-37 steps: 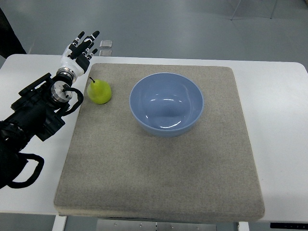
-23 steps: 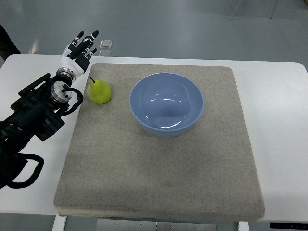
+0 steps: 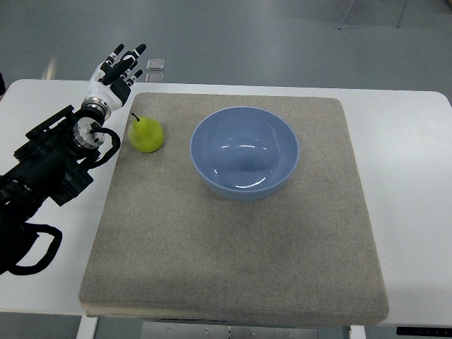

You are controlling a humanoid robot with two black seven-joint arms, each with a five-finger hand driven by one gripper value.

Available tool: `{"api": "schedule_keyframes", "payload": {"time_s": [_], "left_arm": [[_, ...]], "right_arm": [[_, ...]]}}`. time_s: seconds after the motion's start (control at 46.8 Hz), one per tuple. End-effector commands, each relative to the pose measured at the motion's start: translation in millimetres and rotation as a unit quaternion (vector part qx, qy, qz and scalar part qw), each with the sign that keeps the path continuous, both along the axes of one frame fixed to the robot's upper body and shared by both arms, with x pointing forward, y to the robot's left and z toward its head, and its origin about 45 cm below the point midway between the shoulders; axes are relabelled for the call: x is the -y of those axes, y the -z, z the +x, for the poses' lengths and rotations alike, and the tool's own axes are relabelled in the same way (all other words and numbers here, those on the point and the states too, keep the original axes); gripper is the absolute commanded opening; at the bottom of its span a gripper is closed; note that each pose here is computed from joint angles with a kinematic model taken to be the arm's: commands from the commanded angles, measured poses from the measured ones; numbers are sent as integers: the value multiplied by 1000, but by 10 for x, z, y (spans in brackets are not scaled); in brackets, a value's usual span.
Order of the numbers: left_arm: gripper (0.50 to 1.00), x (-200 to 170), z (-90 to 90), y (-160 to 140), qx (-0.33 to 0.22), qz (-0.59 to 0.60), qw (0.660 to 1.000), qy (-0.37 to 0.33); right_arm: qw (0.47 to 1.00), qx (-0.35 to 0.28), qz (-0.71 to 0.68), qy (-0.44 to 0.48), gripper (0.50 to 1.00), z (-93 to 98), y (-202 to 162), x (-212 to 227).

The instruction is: Place pear in bowl with left hand

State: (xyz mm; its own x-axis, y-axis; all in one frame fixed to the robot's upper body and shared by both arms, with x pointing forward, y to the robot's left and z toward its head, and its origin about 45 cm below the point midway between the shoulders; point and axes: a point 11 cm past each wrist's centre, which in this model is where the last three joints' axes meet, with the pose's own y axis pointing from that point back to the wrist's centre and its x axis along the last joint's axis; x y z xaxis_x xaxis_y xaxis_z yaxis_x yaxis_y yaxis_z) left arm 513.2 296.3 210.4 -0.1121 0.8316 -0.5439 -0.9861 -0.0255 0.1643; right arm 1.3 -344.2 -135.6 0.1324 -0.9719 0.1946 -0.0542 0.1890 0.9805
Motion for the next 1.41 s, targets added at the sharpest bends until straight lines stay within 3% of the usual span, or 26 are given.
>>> {"api": "schedule_keyframes", "payload": {"time_s": [0.0, 0.47, 0.769, 0.983, 1.26, 1.388], "left_arm": [[990, 57, 21, -47, 4, 17, 1000, 16], [990, 274, 57, -364, 49, 163, 976, 132], [990, 246, 31, -498, 51, 302, 921, 241], [990, 45, 67, -861, 62, 360, 885, 288], [988, -33, 12, -966, 25, 464, 804, 372], [988, -22, -43, -942, 5, 517, 747, 418]], "right_arm": [[1000, 0, 0, 0, 926, 6, 0, 0], [1000, 0, 0, 0, 924, 6, 0, 0], [1000, 1, 0, 0, 926, 6, 0, 0], [1000, 0, 0, 0, 924, 6, 0, 0], [1000, 0, 0, 1, 924, -3, 0, 0], [1000, 0, 0, 0, 924, 6, 0, 0]]}}
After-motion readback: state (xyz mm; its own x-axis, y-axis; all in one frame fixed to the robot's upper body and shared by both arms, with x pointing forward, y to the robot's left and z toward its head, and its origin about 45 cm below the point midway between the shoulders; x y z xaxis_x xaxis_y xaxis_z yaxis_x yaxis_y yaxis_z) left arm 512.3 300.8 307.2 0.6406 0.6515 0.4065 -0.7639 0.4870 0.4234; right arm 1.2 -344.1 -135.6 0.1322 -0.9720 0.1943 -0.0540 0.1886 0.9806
